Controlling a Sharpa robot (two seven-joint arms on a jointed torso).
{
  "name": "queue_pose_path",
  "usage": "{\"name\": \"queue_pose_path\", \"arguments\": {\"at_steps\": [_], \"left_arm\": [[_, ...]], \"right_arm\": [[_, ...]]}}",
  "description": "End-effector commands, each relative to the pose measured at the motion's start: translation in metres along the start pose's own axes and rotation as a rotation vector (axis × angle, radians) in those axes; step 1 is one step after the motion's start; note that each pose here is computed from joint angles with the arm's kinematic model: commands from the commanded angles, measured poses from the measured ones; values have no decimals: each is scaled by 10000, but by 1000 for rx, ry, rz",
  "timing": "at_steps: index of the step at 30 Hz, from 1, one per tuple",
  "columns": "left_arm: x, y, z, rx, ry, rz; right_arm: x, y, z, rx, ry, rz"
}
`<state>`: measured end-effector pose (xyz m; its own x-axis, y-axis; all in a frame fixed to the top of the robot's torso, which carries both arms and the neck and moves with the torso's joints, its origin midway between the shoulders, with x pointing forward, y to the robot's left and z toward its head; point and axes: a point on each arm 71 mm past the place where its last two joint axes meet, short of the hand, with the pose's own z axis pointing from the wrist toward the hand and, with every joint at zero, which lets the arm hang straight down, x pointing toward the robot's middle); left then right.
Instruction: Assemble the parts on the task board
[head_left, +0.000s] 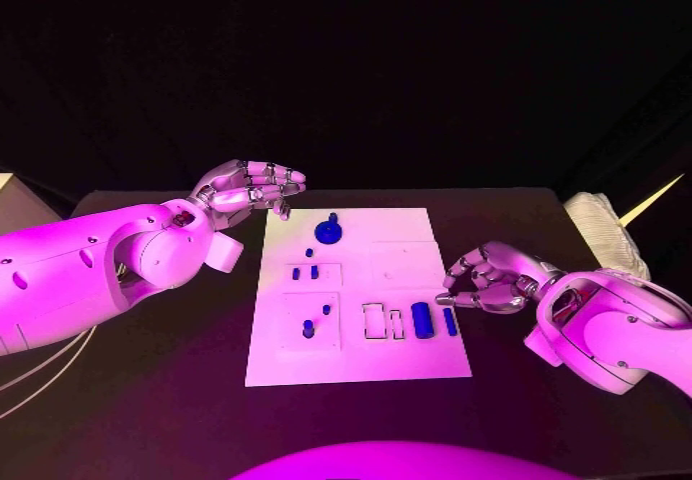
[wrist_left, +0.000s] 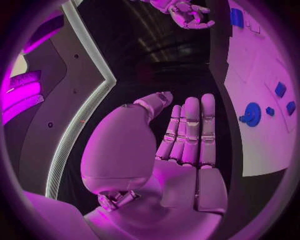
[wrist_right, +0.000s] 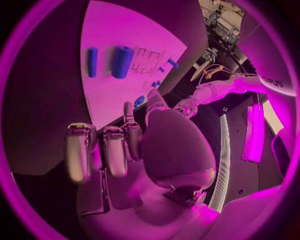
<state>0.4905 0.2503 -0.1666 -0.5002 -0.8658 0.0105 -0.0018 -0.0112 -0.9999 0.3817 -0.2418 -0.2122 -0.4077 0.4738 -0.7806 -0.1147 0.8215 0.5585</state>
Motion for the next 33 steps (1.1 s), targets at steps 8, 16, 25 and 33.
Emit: {"name": "queue_pose_path", "arguments": {"at_steps": [8, 16, 25, 33], "left_arm": [[24, -5, -17, 12, 20, -17], [27, -4, -24, 11, 24, -19], [23, -2, -31, 7, 26, -25], [20, 0, -37, 2, 27, -29]], "right_arm": [[315, -67, 36, 80, 44, -98], [436, -85, 127, 104, 28, -143], [526, -79, 193, 118, 36, -172], [609, -72, 263, 139, 52, -192]]}}
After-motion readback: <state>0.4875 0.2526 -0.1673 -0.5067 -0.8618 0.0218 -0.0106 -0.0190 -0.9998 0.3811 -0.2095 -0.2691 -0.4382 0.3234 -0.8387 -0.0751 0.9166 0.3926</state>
